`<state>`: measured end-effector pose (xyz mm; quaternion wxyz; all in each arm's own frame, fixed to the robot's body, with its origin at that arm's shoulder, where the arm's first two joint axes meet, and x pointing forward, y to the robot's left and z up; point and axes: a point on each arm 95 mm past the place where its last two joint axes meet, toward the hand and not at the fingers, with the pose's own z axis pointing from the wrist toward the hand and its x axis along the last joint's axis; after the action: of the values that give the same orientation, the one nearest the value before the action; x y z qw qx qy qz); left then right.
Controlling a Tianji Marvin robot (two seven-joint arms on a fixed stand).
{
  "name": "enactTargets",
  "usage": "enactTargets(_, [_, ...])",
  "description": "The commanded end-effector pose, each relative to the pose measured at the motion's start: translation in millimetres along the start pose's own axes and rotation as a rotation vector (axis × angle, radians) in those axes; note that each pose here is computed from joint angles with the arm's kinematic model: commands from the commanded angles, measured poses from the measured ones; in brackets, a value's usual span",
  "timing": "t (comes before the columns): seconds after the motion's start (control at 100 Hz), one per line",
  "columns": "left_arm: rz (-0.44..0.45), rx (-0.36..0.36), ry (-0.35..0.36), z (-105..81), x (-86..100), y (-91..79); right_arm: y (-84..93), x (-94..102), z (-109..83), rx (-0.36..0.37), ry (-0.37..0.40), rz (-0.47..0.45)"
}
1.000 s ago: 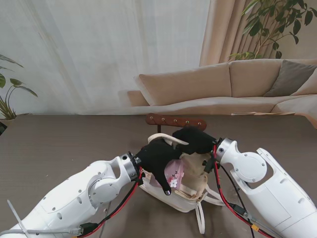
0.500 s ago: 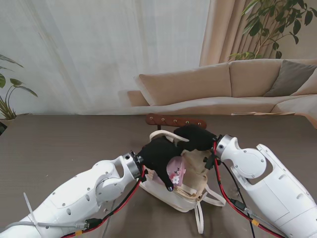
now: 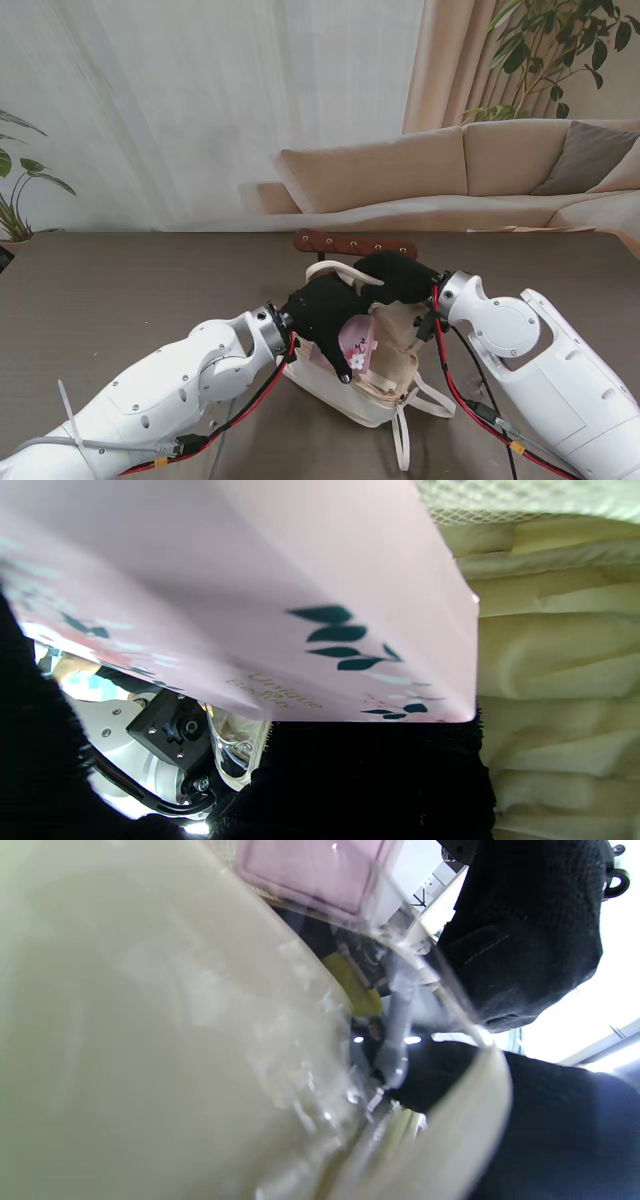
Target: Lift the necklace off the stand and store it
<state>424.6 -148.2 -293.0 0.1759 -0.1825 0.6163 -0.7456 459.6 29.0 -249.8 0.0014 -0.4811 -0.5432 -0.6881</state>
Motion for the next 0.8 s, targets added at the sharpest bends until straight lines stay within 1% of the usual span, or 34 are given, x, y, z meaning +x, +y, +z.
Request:
enactTargets(0.0, [0.033,0.033,-0.019,17.0,-6.4,-18.3,-36.2,27.5,13.9,0.09,0.093,0.031])
enactTargets(0.2, [0.035,0.005,-0.019,12.0,-5.2,-13.1,-36.2,25.4,12.9,0.092,0.088,0.042])
enactTargets(0.41, [0.03,-0.02,-0.024,2.7,-1.3,-11.5,-34.7,21.7,13.0,0.088,0.076,0.053])
enactTargets(0.53, [0.041,-0.031,-0.03,-1.8,-0.1,-10.6,-34.9,20.0,13.0,0.09,0.07,0.059])
enactTargets(0.79, [0.066,-0.034,-0.031,-7.8,2.3,-11.6,-35.5,16.5,12.0,0.092,0.059,0.074])
